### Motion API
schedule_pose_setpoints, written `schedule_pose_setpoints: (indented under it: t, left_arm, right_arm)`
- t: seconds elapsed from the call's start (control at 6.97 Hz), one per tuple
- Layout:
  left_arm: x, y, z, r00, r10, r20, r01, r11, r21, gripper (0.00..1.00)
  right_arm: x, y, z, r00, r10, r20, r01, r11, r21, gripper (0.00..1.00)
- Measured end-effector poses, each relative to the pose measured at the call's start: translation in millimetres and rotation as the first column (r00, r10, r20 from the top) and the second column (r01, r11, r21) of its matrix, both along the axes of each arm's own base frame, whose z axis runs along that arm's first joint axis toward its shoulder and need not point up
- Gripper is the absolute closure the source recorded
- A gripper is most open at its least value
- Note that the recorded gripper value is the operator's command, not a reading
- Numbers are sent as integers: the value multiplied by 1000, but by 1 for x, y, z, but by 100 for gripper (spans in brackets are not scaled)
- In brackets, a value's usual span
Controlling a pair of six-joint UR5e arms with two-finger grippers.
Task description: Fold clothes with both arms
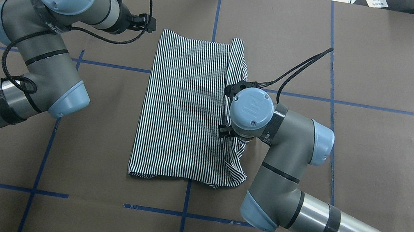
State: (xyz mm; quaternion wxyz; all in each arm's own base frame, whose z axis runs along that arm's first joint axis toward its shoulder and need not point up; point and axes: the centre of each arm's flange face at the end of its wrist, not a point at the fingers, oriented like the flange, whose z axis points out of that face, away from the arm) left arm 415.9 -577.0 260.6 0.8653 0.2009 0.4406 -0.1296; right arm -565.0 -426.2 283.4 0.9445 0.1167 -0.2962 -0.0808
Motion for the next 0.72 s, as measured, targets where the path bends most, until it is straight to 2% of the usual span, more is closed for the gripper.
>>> schedule_pose_setpoints:
  t: [0.43,0.72]
  left_arm:
    - [0,0,-4,1000,0,-9,0,1000,7,0]
    - [-1,1,-6,1000,0,-12,0,1000,10,0]
  right_arm:
    - [60,3,41,994,-10,-105,8,1000,-15,5]
    - [86,-11,38,994,-15,-105,15,1000,4,1]
